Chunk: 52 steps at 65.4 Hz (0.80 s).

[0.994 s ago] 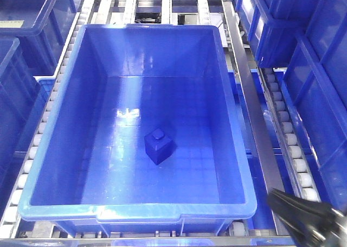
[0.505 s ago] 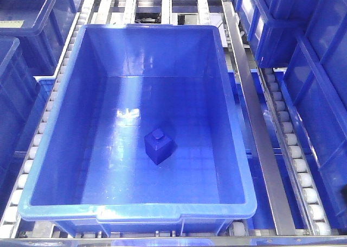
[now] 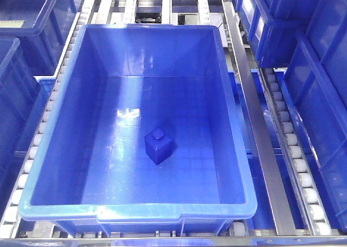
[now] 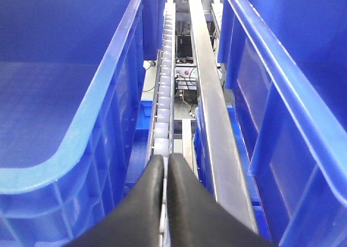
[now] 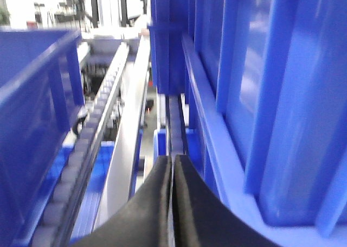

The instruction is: Pour parts from conveyor to right shelf

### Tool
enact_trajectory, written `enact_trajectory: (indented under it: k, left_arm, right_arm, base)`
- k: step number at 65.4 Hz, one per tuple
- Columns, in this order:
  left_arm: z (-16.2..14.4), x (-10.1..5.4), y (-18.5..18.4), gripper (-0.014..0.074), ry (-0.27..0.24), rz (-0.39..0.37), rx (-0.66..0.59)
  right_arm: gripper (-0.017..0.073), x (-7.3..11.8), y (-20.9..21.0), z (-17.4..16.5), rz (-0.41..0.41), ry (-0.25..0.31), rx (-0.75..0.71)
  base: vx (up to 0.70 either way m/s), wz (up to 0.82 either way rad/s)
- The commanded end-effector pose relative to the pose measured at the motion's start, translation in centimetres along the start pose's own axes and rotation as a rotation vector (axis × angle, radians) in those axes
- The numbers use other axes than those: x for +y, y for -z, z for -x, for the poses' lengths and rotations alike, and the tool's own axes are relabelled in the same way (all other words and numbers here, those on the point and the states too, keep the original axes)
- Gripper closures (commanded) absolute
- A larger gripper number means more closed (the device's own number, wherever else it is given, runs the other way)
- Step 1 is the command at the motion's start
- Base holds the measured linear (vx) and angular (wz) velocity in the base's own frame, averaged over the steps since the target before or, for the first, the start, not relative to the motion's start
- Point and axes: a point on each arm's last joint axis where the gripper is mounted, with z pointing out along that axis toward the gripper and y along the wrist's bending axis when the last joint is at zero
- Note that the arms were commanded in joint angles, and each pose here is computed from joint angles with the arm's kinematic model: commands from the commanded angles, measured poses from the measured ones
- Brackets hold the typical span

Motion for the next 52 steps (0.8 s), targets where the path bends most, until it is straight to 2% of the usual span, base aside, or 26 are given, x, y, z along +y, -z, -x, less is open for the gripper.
enact_trajectory:
  k: [1,52]
  left_arm:
    - [1.37,-0.10,0.30,0.0600,0.016,-0.013,-0.106]
    - [1.37,-0.10,0.30,0.0600,0.016,-0.013,-0.106]
  right_arm:
    - [0.0568,0.11,0.08,0.33,0.018,0.015,-0.068]
    - [0.0568,0.18,0.08,0.34,0.031,0.011,-0.066]
  base:
    - [0.00,0.00]
    - [0.00,0.00]
